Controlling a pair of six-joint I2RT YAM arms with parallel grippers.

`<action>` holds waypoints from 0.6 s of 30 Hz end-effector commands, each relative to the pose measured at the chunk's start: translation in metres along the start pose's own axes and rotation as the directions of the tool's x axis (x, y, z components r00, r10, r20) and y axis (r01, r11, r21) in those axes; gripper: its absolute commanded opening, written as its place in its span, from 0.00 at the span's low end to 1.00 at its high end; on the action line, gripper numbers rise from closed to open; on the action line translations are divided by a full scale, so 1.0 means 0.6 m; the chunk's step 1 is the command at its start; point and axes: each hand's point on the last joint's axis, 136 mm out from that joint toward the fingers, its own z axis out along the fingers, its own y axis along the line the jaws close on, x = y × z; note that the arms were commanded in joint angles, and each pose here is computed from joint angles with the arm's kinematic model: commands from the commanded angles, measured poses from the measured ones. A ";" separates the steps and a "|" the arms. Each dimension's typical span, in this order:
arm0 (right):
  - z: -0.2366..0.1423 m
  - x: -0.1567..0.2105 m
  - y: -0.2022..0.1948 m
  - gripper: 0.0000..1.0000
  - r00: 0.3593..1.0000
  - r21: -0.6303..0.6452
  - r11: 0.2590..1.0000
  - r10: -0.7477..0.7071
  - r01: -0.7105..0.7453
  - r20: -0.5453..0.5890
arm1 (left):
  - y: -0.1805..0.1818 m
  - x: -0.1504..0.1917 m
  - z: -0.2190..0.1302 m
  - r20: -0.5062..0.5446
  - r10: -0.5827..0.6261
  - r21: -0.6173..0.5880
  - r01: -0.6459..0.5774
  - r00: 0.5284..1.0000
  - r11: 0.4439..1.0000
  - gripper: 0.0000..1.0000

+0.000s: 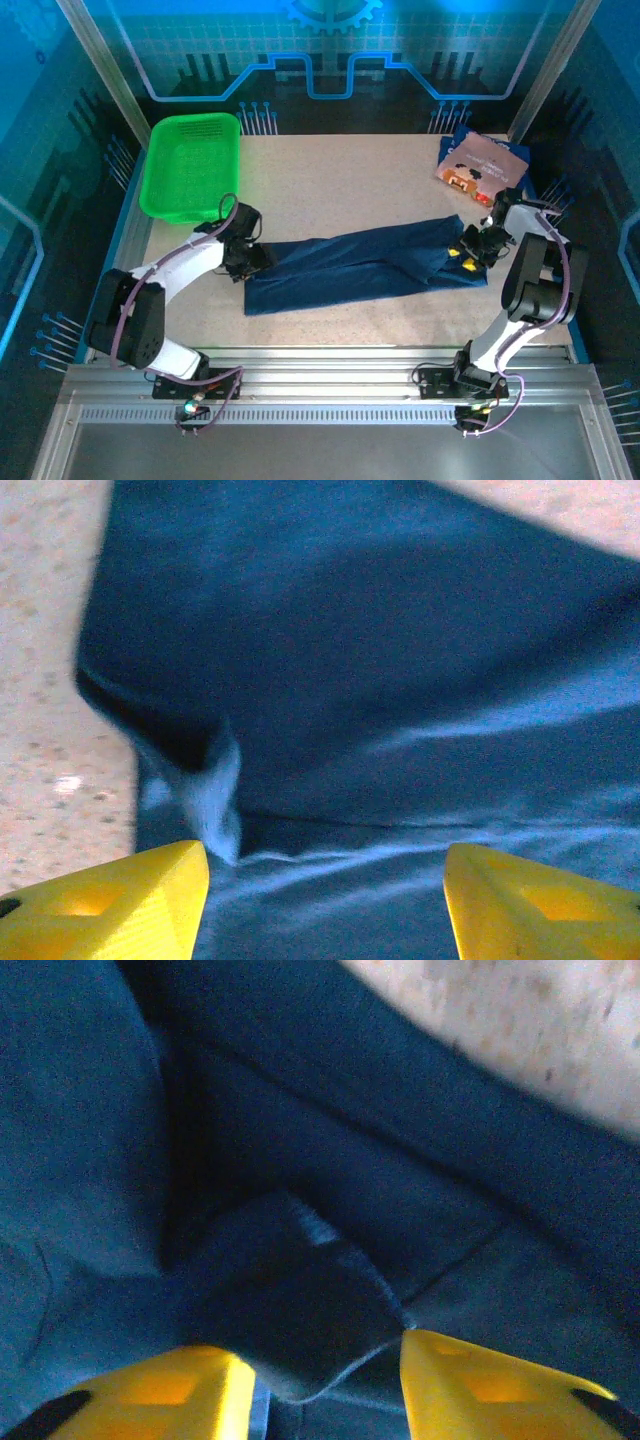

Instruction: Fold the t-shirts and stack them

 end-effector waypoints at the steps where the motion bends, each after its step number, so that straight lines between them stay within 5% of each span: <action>1: -0.037 -0.049 0.012 0.54 0.992 0.010 0.999 -0.052 0.051 0.119 | -0.060 -0.012 -0.043 0.069 0.044 0.072 -0.049 0.997 0.996 0.66; 5: -0.094 -0.012 0.050 0.60 0.964 0.044 0.981 -0.194 0.189 0.184 | -0.120 -0.006 -0.064 0.110 0.113 0.168 -0.131 0.987 0.977 0.67; 10: -0.118 0.096 0.061 0.69 0.900 0.245 0.894 -0.415 0.376 0.133 | -0.174 -0.002 -0.090 0.192 0.168 0.296 -0.220 0.967 0.929 0.70; 18: -0.031 0.208 0.070 0.63 0.781 0.277 0.740 -0.621 0.613 -0.067 | -0.202 -0.008 -0.132 0.293 0.221 0.354 -0.320 0.930 0.878 0.73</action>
